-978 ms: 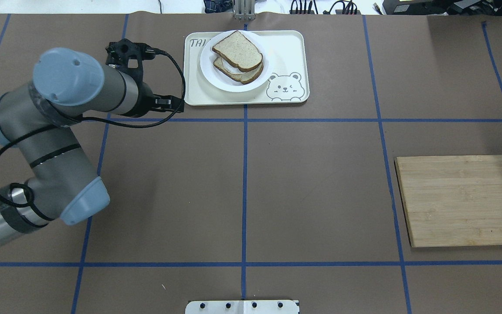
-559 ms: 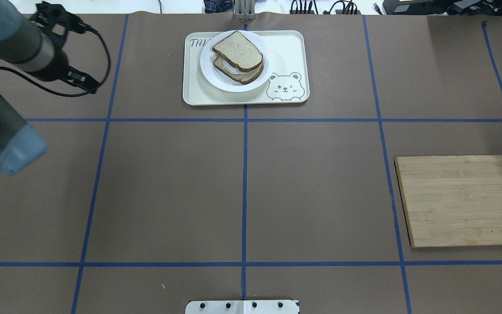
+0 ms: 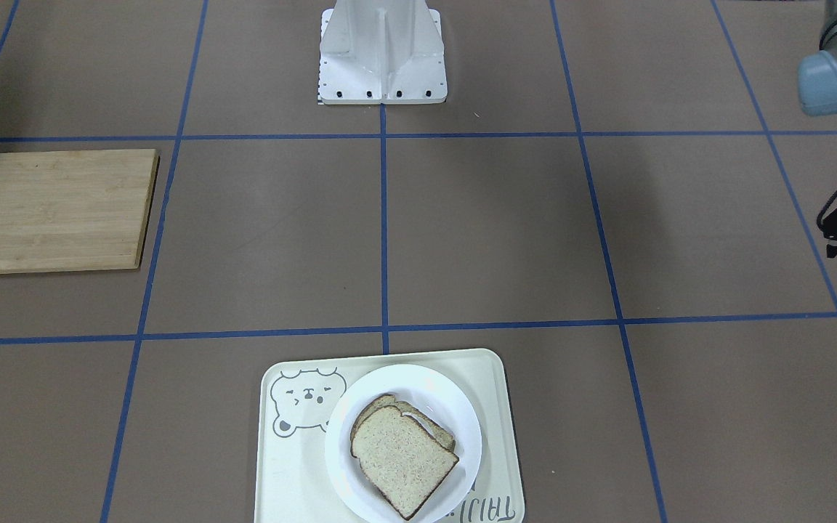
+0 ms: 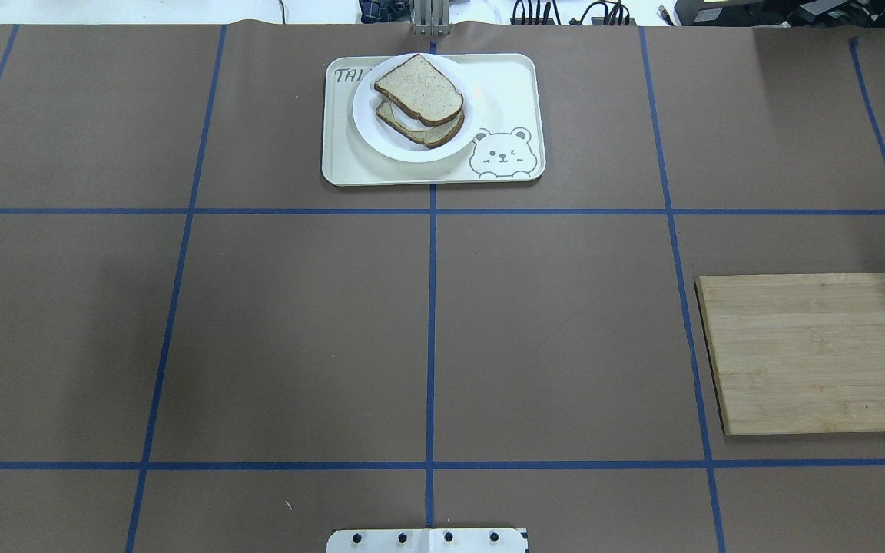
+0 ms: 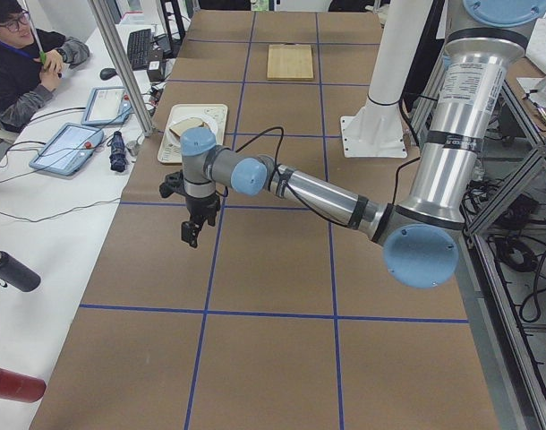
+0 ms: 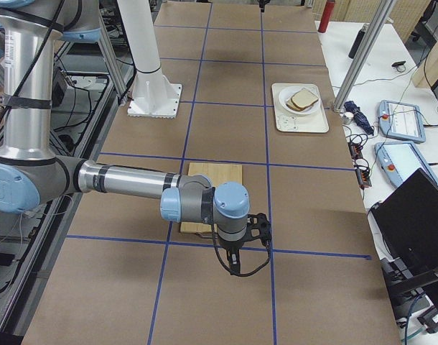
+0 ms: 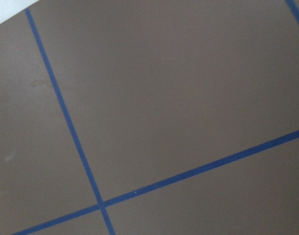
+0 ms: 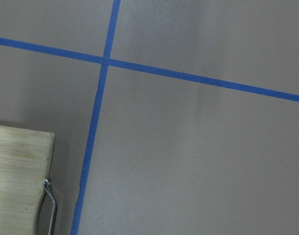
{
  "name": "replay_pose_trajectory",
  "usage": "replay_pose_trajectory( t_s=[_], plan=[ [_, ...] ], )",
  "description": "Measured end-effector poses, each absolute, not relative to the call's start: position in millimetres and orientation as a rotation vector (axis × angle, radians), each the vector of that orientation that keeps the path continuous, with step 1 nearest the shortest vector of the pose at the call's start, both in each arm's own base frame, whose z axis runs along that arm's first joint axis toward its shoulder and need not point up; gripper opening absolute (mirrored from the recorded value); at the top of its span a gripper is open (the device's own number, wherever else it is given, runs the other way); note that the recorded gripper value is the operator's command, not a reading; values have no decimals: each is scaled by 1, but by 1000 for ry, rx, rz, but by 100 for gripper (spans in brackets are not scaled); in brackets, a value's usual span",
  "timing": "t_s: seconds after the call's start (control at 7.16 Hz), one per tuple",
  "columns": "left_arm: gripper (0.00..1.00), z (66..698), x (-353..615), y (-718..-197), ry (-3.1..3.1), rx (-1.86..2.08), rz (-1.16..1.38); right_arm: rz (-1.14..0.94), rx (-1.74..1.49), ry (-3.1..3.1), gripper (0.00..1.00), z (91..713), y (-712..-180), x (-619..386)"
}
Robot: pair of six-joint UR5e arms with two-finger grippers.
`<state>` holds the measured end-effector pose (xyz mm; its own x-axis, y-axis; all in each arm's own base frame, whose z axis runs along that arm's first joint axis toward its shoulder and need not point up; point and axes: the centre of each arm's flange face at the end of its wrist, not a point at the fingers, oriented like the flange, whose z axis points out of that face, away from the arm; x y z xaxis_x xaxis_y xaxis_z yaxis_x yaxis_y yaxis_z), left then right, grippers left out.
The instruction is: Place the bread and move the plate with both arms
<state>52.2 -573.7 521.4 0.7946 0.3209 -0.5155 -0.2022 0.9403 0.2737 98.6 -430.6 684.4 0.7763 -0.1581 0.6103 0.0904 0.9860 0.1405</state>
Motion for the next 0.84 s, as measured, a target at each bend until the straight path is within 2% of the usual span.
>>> replay_pose_trajectory(
  t_s=[0.42,0.84],
  plan=[
    [99,590,-23,-526,643,204,341,-134,104,-670,100,685,-431,99],
    [99,623,-35,-486,763,171,351,-133,103,-670,100,685,-431,99]
  ],
)
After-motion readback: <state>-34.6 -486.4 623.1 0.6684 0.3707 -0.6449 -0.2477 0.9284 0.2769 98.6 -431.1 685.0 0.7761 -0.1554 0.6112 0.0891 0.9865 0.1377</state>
